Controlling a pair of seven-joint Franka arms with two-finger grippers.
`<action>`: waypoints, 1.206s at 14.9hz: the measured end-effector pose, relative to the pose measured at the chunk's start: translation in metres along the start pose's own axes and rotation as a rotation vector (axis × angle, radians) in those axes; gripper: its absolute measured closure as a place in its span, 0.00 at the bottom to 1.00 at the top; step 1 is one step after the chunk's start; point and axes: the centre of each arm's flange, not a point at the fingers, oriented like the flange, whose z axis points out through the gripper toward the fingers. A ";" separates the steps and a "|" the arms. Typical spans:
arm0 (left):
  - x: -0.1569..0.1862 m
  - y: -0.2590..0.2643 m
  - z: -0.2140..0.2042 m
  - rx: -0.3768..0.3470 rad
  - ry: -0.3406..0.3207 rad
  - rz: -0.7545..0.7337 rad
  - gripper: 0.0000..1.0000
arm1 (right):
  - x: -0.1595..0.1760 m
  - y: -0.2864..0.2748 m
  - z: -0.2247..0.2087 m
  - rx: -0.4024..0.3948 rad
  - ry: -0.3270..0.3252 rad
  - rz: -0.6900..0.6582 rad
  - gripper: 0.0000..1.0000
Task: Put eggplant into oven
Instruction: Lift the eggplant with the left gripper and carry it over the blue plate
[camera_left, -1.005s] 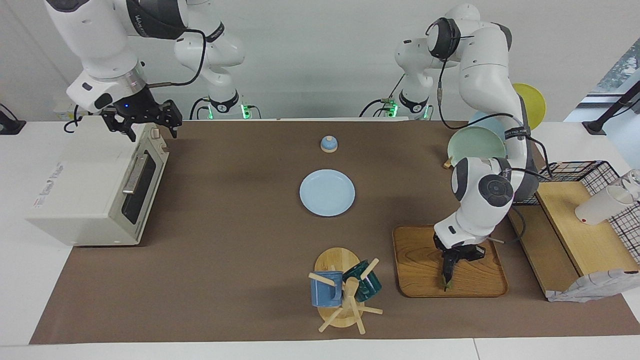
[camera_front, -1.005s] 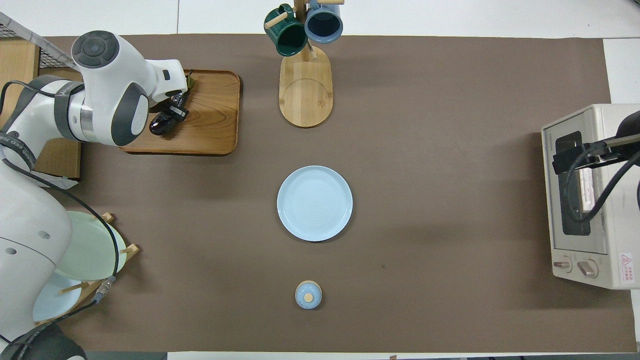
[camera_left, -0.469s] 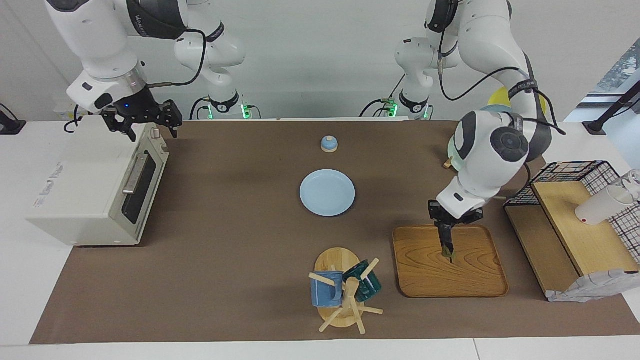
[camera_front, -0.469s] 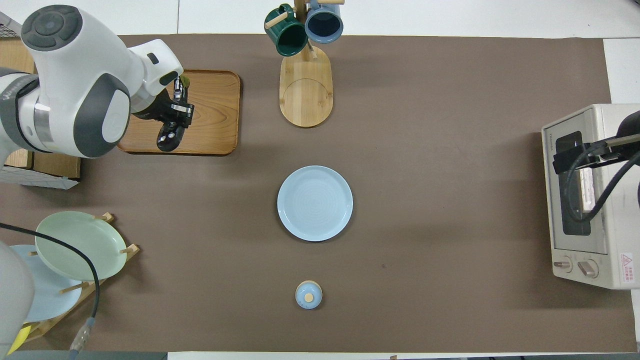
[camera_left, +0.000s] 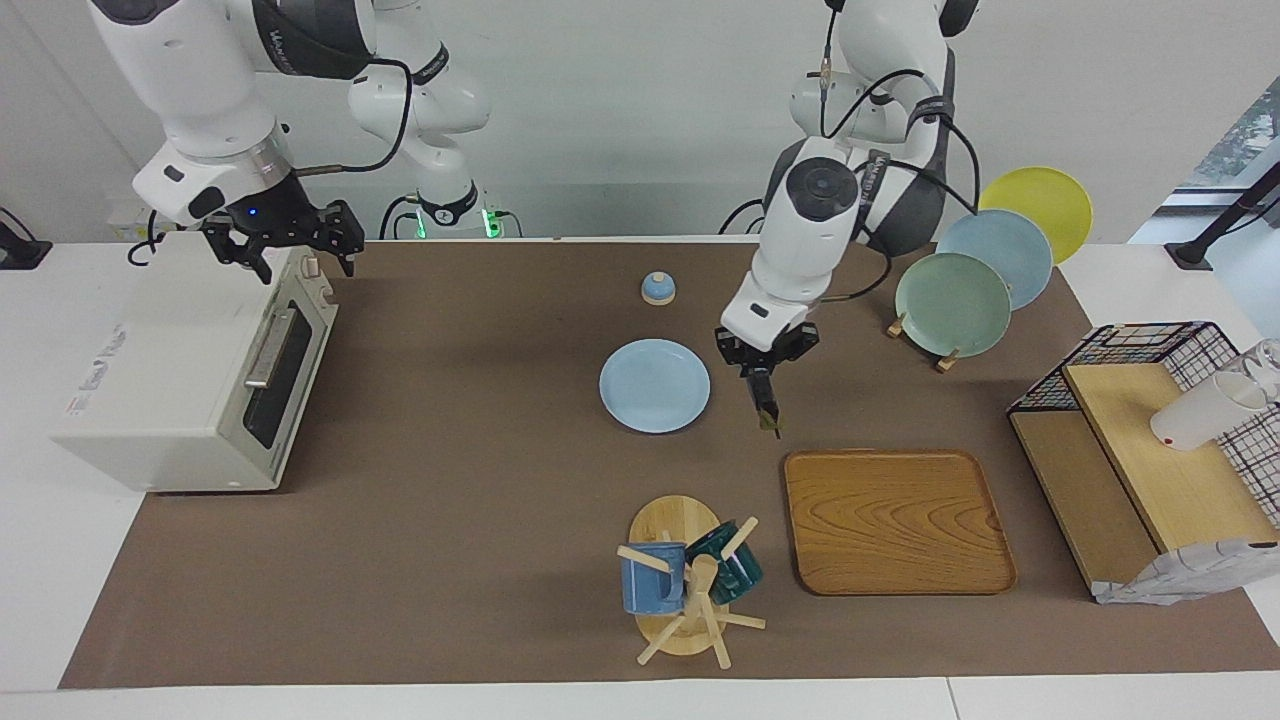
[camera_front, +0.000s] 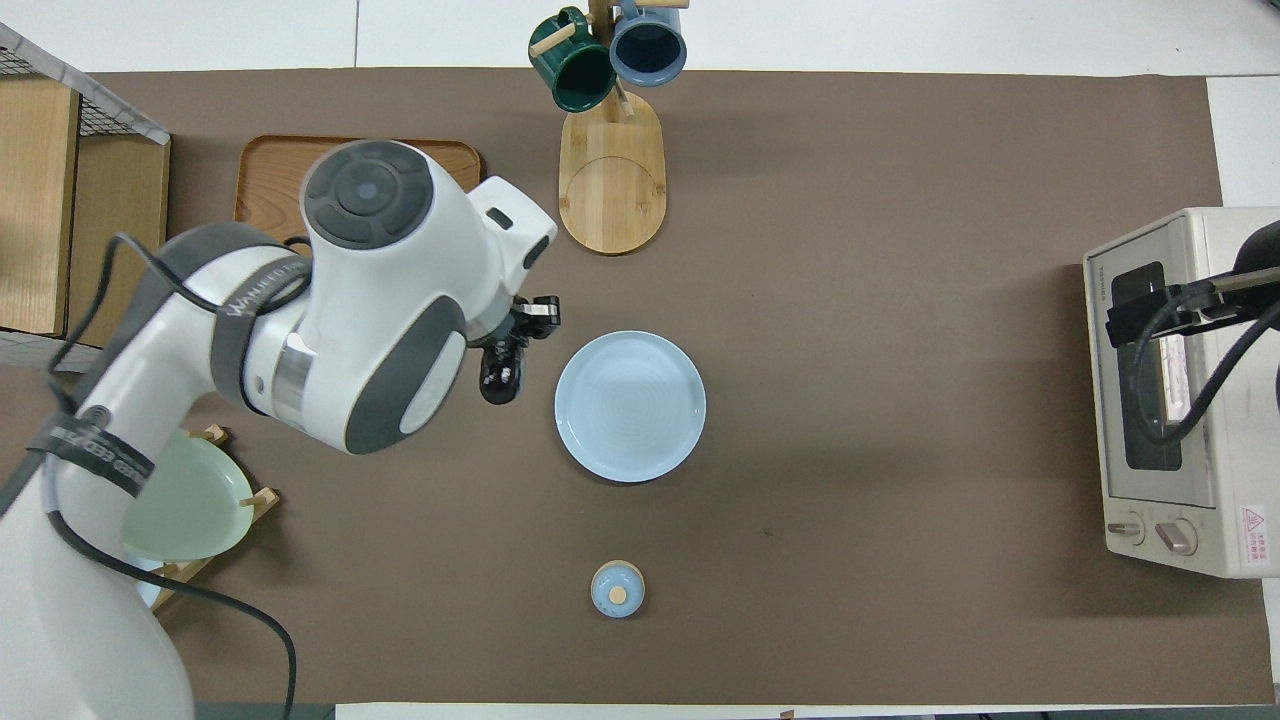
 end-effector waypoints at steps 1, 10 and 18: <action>-0.011 0.010 0.007 -0.005 -0.007 -0.007 0.64 | 0.000 0.000 0.000 0.000 0.000 0.000 0.00; -0.078 0.037 0.047 -0.022 0.013 -0.001 0.64 | 0.000 0.000 0.000 0.000 0.000 0.000 0.00; -0.105 0.063 0.057 -0.052 0.051 -0.022 0.64 | 0.000 0.000 0.000 0.000 0.000 0.000 0.00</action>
